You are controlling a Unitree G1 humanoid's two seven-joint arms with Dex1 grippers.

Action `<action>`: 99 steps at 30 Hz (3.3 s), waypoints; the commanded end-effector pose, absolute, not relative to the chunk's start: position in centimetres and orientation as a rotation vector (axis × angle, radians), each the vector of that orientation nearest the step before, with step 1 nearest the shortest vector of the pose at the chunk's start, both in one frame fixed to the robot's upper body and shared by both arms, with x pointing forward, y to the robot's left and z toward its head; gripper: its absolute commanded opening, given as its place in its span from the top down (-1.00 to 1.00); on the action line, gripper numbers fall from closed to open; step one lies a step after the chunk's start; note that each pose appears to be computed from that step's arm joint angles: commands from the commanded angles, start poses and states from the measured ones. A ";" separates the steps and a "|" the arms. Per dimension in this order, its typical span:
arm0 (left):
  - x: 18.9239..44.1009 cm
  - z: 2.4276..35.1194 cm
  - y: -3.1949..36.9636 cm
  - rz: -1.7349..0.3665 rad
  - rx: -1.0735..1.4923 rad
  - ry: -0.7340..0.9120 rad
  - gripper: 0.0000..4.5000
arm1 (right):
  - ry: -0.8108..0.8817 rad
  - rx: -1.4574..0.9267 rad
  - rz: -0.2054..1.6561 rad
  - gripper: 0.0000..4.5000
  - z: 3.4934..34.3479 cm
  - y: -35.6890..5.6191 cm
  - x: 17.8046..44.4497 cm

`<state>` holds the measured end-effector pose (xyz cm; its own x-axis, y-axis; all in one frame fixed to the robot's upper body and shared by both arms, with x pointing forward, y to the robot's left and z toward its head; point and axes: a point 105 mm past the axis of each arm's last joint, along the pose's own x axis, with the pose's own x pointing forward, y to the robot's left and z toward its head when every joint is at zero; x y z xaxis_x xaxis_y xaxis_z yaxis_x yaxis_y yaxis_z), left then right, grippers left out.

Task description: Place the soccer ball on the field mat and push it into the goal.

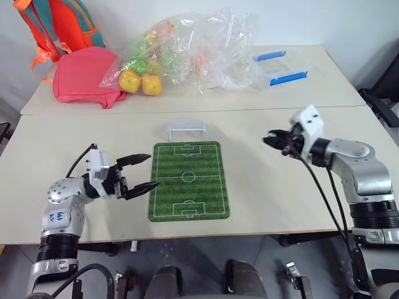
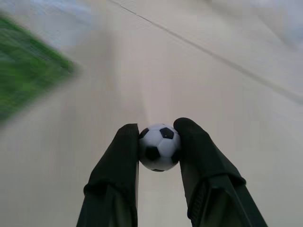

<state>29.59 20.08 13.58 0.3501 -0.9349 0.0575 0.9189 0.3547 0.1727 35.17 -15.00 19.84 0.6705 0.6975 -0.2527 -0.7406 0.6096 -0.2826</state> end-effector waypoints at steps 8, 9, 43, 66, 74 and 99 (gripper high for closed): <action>27.2 10.9 23.9 -1.258 0.251 0.015 -1.00 | 0.116 -0.487 1.328 0.63 18.4 -4.1 27.1; 26.9 10.7 24.2 -1.268 0.256 0.026 -1.00 | 0.124 -0.503 1.353 0.63 17.9 -3.6 26.8; 26.8 11.6 23.7 -1.284 0.259 -0.028 -1.00 | 0.243 -0.597 1.586 0.63 10.3 0.7 27.0; 27.2 12.1 23.1 -1.317 0.237 -0.072 -1.00 | 0.080 -0.529 1.711 0.79 16.1 0.5 23.1; 27.4 12.3 23.1 -1.308 0.241 -0.077 -1.00 | 0.173 -0.521 1.697 0.98 13.4 0.4 23.3; 28.8 12.8 22.9 -1.289 0.250 -0.090 -1.00 | -0.019 -0.350 1.152 0.98 20.9 -2.7 34.1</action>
<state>28.95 23.02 12.57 0.3061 -0.9493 -0.0720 0.9340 0.2848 0.2157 34.29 -2.28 19.54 0.3987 0.8925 -0.2110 -0.9017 0.3394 -0.2678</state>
